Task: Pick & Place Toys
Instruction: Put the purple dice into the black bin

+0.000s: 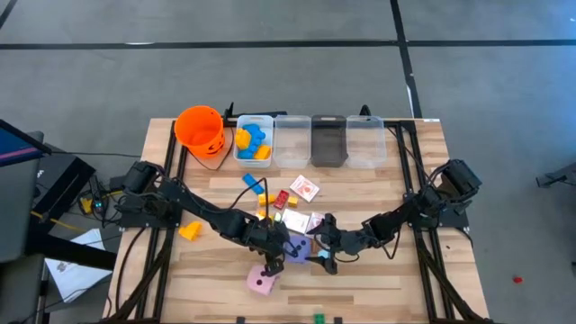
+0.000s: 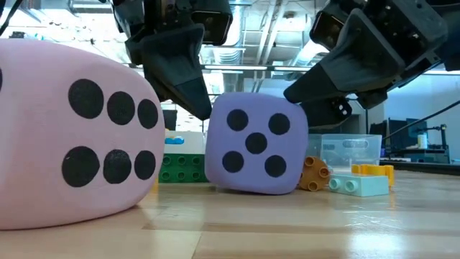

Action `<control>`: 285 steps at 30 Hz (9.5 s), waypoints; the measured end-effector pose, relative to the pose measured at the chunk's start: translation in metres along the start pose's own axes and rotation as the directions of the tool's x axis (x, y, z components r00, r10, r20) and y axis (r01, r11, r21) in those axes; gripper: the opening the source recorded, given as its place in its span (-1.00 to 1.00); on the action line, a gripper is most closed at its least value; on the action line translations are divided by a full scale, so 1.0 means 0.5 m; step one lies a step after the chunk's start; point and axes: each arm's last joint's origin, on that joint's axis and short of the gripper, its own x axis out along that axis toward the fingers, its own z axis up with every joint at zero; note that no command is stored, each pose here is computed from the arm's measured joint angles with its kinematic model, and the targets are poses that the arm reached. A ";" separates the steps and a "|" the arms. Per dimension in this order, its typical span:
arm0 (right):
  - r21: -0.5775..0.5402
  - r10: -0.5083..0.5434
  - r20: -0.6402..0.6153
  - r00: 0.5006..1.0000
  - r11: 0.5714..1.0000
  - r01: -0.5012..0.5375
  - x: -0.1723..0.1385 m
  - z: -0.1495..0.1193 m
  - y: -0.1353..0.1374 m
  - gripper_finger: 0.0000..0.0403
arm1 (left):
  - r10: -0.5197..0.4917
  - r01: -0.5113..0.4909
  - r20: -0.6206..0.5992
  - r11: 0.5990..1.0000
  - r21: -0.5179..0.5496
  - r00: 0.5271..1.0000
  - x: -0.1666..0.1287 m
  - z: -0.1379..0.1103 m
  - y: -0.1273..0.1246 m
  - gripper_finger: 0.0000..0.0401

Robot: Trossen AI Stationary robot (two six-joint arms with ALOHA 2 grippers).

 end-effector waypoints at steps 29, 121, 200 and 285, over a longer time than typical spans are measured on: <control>-0.137 0.040 -0.017 0.999 0.990 -0.042 -0.011 -0.012 0.024 0.98 | 0.066 -0.066 0.053 0.998 -0.004 0.996 0.000 0.004 0.005 -1.00; -0.266 -0.130 -0.221 0.967 0.962 0.069 0.105 0.002 0.067 0.90 | 0.008 -0.006 0.058 0.999 -0.037 0.998 -0.002 0.007 -0.005 -1.00; -0.035 -0.606 -0.572 0.552 0.691 0.722 -0.168 0.455 -0.487 0.95 | 0.506 -0.494 0.670 0.838 -0.233 0.543 -0.412 -0.079 0.223 -1.00; -0.385 -0.583 -0.713 0.388 0.789 0.478 -0.044 0.448 -0.516 0.99 | 0.429 -0.388 0.694 0.893 -0.229 0.578 -0.410 -0.073 0.215 -1.00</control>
